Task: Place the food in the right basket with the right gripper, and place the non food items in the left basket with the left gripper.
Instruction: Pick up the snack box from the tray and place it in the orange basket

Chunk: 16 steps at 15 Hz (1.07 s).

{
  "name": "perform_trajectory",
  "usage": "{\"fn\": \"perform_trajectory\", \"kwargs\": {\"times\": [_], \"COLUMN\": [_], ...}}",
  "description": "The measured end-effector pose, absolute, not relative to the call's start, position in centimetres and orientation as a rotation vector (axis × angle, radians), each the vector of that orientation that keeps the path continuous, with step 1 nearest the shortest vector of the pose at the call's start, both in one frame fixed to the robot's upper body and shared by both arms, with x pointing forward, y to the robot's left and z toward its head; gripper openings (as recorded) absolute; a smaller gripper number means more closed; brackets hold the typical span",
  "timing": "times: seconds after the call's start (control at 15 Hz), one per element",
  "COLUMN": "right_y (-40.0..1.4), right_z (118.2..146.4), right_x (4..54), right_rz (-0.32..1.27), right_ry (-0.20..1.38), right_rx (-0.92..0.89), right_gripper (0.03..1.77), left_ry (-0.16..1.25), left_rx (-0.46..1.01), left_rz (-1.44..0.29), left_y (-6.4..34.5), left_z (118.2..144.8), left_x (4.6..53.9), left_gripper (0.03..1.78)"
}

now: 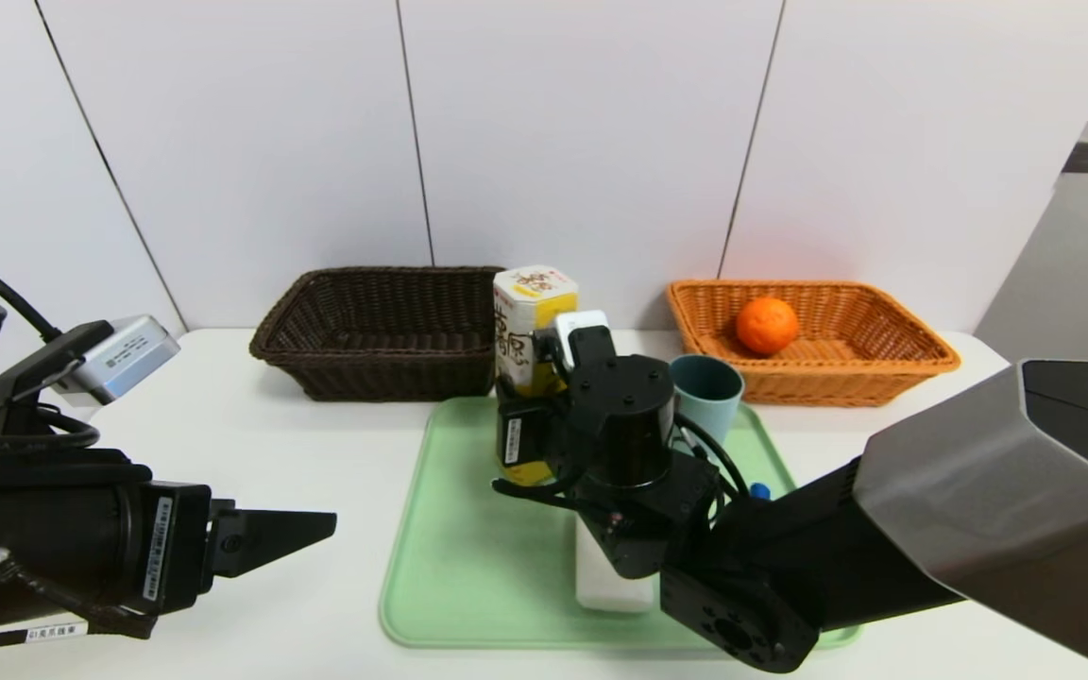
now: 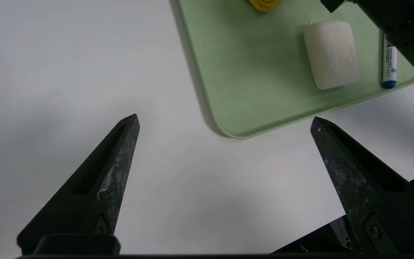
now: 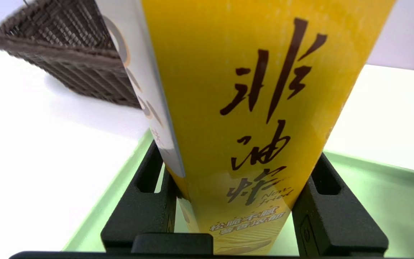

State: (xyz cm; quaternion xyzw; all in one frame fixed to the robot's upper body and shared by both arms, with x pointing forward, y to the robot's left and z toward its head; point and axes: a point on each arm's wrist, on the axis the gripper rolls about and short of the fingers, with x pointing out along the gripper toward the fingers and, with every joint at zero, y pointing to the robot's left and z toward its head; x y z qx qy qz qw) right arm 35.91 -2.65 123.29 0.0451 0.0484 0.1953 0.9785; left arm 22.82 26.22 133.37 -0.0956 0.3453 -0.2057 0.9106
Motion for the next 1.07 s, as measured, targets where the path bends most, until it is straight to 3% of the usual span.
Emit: {"fn": "perform_trajectory", "kwargs": {"times": [0.6,1.07], "right_y": [-3.5,-8.8], "right_z": [126.1,134.2], "right_x": [34.2,34.2], "right_rz": [0.415,0.351], "right_ry": [0.075,-0.002], "right_rx": [0.118,0.17], "right_gripper": [0.85,0.85], "left_ry": [0.702,0.685], "left_rx": [-0.2,-0.203], "left_rz": [-0.427,-0.431], "left_y": [26.5,26.6], "left_z": [133.4,133.6], "left_x": [22.3,22.1], "left_gripper": [1.69,1.69]}}
